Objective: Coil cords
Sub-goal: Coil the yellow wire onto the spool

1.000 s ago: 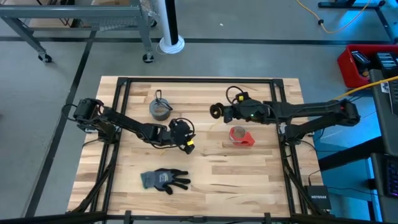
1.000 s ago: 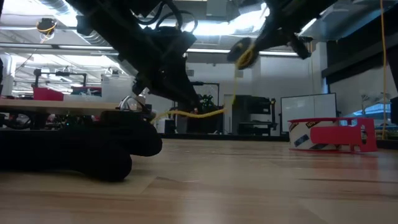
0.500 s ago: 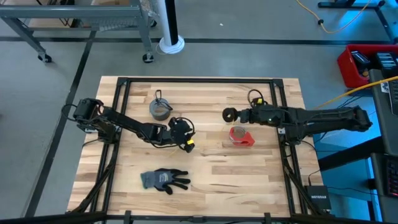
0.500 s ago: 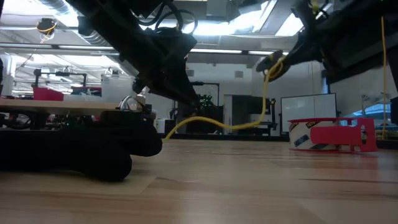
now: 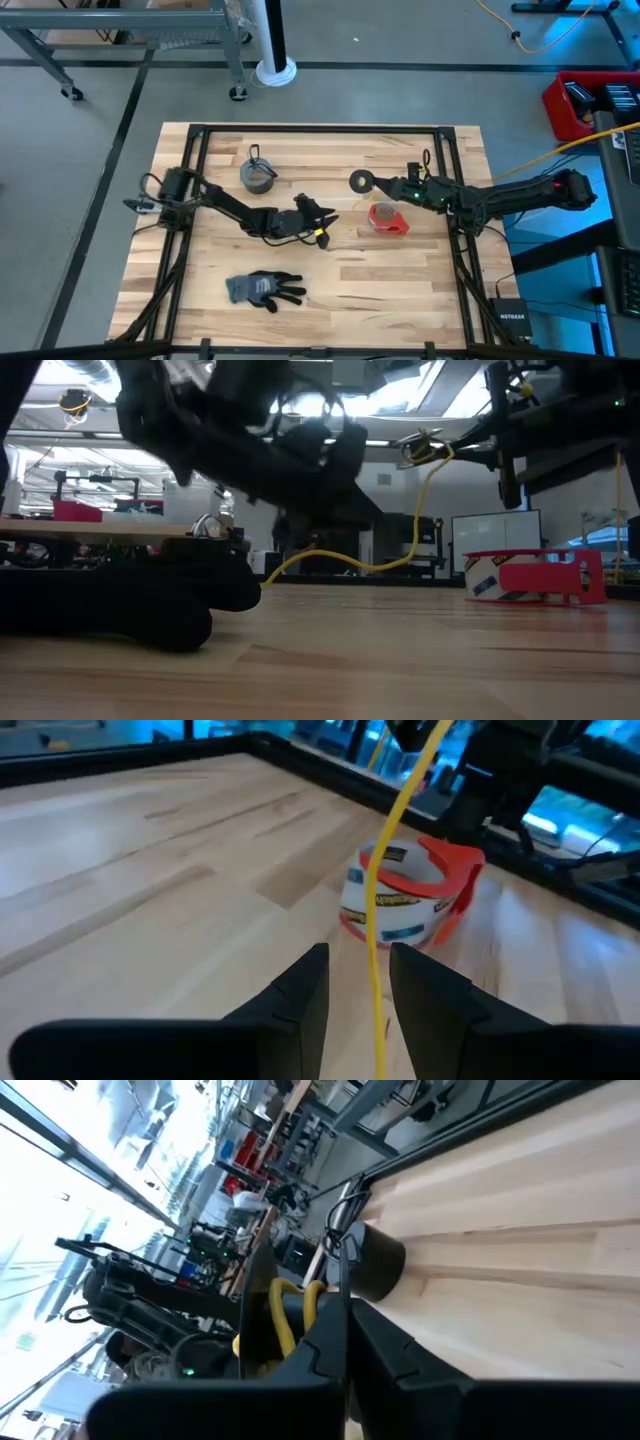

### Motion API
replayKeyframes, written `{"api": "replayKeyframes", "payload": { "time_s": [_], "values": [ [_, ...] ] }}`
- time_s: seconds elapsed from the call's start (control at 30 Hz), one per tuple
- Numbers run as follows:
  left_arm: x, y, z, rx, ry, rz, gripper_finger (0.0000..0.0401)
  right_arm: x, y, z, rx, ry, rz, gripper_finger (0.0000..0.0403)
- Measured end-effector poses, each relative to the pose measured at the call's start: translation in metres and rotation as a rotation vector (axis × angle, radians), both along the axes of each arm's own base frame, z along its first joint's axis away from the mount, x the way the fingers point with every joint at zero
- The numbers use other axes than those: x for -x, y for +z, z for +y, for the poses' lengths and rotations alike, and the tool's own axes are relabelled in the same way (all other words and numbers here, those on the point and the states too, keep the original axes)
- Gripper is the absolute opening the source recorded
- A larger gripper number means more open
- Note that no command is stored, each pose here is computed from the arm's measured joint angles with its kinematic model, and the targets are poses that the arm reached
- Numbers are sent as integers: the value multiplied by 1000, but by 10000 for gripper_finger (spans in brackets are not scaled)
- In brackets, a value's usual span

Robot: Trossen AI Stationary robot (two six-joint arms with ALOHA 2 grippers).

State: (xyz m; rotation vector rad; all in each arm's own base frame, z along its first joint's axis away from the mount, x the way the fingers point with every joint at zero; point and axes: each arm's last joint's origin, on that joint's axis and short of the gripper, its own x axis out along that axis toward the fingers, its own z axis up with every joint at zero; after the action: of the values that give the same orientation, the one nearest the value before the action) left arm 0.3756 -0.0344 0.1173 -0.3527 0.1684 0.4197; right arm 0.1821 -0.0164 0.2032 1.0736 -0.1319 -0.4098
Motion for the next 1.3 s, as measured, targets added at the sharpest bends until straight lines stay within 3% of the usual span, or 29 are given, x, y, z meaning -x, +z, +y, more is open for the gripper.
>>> {"api": "replayKeyframes", "payload": {
  "time_s": [0.2,0.53,0.83,1.3],
  "values": [
    [-15,-19,9,75,-56,-35,100,-7,-1,0,12,16,4,5],
    [-37,-3,11,-62,-107,-21,100,-13,-1,0,14,20,-32,5],
    [-39,-9,24,6,-57,54,100,-14,5,1,39,66,-91,5],
    [-38,-5,2,2,-91,35,100,-14,2,1,41,64,-58,5]
  ]
}}
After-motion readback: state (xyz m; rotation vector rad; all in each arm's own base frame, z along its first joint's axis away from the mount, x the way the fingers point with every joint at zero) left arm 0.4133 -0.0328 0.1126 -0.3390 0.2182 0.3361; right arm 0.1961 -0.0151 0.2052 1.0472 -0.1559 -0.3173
